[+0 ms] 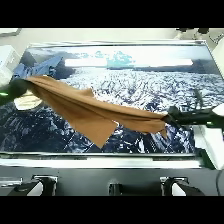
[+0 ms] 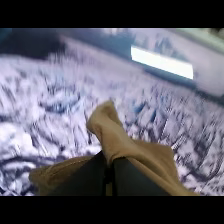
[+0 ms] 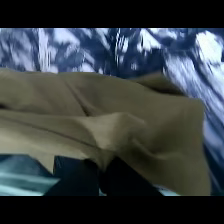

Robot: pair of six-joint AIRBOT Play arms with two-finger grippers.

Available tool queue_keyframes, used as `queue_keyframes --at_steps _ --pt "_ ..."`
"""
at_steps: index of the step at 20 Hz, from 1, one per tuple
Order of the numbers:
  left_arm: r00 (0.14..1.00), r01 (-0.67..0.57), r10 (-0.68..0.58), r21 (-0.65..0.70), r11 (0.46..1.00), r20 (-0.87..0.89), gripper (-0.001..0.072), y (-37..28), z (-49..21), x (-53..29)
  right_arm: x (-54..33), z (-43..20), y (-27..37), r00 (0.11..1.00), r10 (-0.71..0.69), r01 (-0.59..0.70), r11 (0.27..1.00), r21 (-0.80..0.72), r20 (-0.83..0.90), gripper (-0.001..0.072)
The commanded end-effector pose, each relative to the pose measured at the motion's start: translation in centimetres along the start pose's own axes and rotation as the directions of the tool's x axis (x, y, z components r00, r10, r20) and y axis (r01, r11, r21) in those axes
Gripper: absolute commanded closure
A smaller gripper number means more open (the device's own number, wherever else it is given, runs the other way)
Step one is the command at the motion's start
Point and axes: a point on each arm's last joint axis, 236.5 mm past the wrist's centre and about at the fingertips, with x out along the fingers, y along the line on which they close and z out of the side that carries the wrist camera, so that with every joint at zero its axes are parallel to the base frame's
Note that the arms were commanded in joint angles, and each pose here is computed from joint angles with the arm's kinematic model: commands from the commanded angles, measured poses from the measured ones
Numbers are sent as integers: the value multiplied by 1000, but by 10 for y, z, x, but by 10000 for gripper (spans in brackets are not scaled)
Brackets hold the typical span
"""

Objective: Fold the clothes and pants, and hang the long-sleeved shirts on hangers.

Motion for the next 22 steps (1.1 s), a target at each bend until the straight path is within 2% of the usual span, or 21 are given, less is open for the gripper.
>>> queue_keyframes --at_steps 1,4,5,6,7,9,11,13,15,18,20,22 --pt "984 -37 30 -34 999 -178 680 20 -80 77 59 56 -21 984 95 -122 975 184 150 675" --pt "957 -30 21 -27 999 -290 680 16 -119 94 71 87 -19 962 146 -203 946 253 229 657" --pt "950 -27 18 -24 999 -311 680 14 -124 94 70 92 -19 960 147 -207 946 249 239 480" --pt "946 -26 17 -23 999 -323 680 14 -126 91 64 97 -15 957 153 -204 958 199 246 187" --pt "943 -32 24 -17 999 -332 680 18 -126 87 54 98 -7 958 177 -210 969 129 226 2" --pt "933 -55 50 -3 999 -357 680 30 -126 77 27 87 -13 982 154 -156 988 9 109 4" --pt "918 -77 74 8 997 -389 680 41 -129 66 13 41 -52 994 2 3 999 44 -107 19" --pt "899 -85 77 1 996 -432 680 45 -138 61 23 -17 -83 947 -112 128 991 36 -302 20" --pt "887 -83 77 7 997 -456 680 44 -144 58 49 -59 -87 912 -115 140 990 36 -393 16" --pt "873 -79 72 6 997 -482 680 43 -150 55 84 -61 -79 940 -108 123 992 27 -323 12" --pt "872 -78 70 3 997 -485 680 42 -151 55 97 -35 -57 978 -35 52 996 78 -205 13" --pt "873 -78 70 3 997 -483 680 42 -151 55 100 -29 -43 982 30 -8 993 119 -184 17"
